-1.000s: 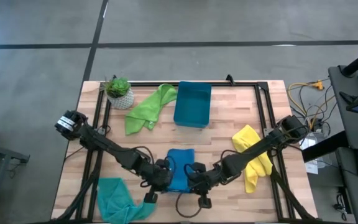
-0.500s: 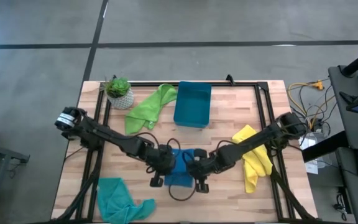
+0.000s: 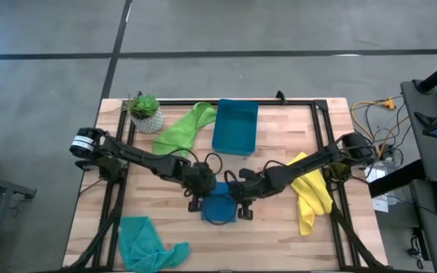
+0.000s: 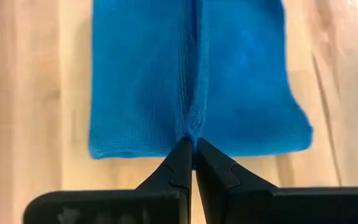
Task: Fold microfiber towels
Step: Fold the blue microfiber cloth
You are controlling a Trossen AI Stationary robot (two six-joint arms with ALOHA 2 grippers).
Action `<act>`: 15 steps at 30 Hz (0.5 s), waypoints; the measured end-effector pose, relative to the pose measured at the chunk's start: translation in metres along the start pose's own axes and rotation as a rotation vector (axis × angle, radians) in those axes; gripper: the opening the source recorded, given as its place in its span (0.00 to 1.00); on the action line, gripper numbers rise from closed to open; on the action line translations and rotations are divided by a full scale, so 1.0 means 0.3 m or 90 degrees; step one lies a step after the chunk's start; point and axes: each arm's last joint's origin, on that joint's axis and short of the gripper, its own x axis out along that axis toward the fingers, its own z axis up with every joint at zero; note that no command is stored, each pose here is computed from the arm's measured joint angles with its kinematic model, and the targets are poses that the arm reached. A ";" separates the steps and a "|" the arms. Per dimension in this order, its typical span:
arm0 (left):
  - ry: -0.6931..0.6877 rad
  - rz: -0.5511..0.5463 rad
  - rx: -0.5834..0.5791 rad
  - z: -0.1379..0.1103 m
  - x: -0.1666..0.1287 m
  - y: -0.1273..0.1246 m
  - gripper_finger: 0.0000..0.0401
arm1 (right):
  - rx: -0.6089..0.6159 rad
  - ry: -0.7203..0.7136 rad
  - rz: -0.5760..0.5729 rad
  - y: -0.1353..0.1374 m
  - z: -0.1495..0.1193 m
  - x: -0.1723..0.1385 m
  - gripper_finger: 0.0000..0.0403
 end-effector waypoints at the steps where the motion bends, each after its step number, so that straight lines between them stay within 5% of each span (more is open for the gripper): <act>1: 0.004 0.004 -0.005 -0.007 0.003 0.010 0.00 | 0.000 0.000 -0.002 -0.009 -0.001 0.003 0.02; 15: -0.005 0.015 0.029 -0.022 0.067 0.056 0.00 | 0.024 0.008 -0.030 -0.121 -0.003 0.031 0.02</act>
